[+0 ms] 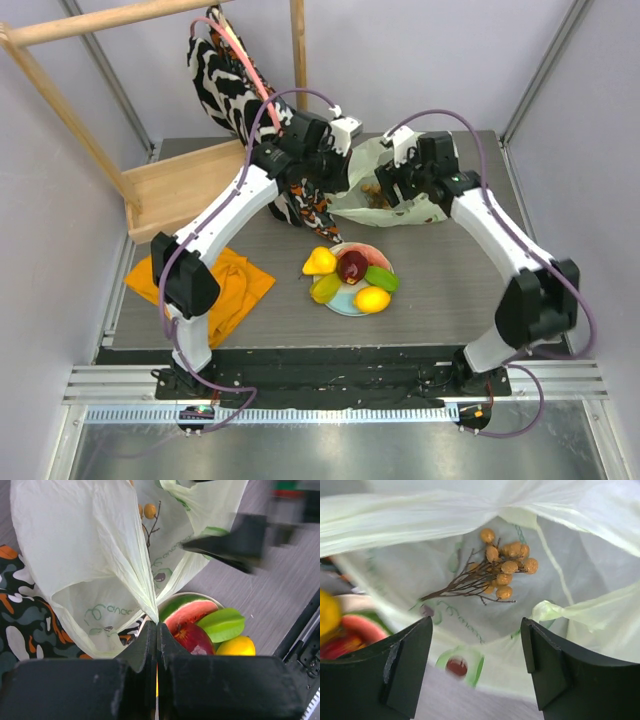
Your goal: Take the fake fruits out of the plastic bag
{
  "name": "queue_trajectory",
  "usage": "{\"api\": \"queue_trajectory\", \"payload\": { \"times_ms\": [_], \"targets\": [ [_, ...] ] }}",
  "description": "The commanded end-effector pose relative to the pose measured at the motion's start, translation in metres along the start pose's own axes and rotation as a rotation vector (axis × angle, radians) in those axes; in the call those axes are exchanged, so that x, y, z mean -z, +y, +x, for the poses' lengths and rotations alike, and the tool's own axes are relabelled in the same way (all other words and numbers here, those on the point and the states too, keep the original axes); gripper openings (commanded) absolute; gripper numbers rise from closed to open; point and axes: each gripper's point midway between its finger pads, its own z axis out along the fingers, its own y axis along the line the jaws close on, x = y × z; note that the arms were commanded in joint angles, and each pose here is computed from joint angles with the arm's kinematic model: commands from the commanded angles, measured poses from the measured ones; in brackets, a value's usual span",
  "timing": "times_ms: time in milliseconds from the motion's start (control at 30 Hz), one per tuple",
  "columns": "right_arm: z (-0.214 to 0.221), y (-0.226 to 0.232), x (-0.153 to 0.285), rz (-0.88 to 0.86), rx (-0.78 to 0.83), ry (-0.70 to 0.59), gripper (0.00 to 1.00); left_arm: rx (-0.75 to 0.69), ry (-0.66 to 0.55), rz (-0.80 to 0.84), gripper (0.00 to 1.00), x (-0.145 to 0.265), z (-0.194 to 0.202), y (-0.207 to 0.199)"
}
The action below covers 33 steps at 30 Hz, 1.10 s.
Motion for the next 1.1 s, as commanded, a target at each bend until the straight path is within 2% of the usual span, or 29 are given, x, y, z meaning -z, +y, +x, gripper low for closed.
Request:
{"api": "queue_trajectory", "payload": {
  "times_ms": [0,133,200,267,433,500,567,600,633,700,733,767,867,1067],
  "targets": [
    [0.0,-0.038,-0.051,0.125,-0.035,0.021,0.79,-0.01,-0.081,0.042,0.0,0.027,-0.021,-0.016],
    [0.009,-0.057,-0.092,0.179,-0.039,0.059,0.89,-0.009,-0.071,0.05,0.0,0.023,-0.018,-0.019],
    [0.03,-0.066,-0.111,0.225,-0.041,0.121,0.92,-0.013,-0.067,0.053,0.0,0.022,-0.017,-0.021],
    [0.034,-0.074,-0.121,0.255,-0.047,0.135,0.92,-0.017,-0.061,0.056,0.0,0.02,-0.014,-0.022],
    [0.055,-0.066,-0.147,0.203,-0.081,0.164,0.93,-0.027,-0.049,0.055,0.0,0.017,-0.009,-0.024],
    [0.067,-0.059,-0.155,0.172,-0.082,0.19,0.89,-0.026,-0.046,0.053,0.0,0.016,-0.009,-0.023],
    [0.071,-0.05,-0.159,0.127,-0.085,0.194,0.77,-0.027,-0.048,0.05,0.0,0.016,-0.009,-0.022],
    [0.073,-0.047,-0.16,0.1,-0.086,0.195,0.69,-0.028,-0.048,0.047,0.0,0.016,-0.01,-0.022],
    [0.067,-0.046,-0.157,0.091,-0.079,0.181,0.54,-0.027,-0.046,0.038,0.0,0.014,-0.009,-0.02],
    [0.053,-0.044,-0.149,0.055,-0.076,0.147,0.42,-0.029,-0.045,0.029,0.0,0.012,-0.009,-0.018],
    [0.039,-0.046,-0.139,0.052,-0.071,0.119,0.32,-0.031,-0.045,0.016,0.0,0.012,-0.009,-0.015],
    [0.03,-0.047,-0.132,0.051,-0.065,0.099,0.28,-0.033,-0.044,0.01,0.0,0.01,-0.009,-0.014],
    [0.003,-0.054,-0.097,0.049,-0.08,0.038,0.21,-0.036,-0.05,-0.007,0.0,0.009,-0.013,-0.01],
    [-0.033,-0.049,-0.015,0.022,-0.09,-0.075,0.2,-0.034,-0.063,-0.034,0.0,0.003,-0.021,-0.004]
  ]
}}
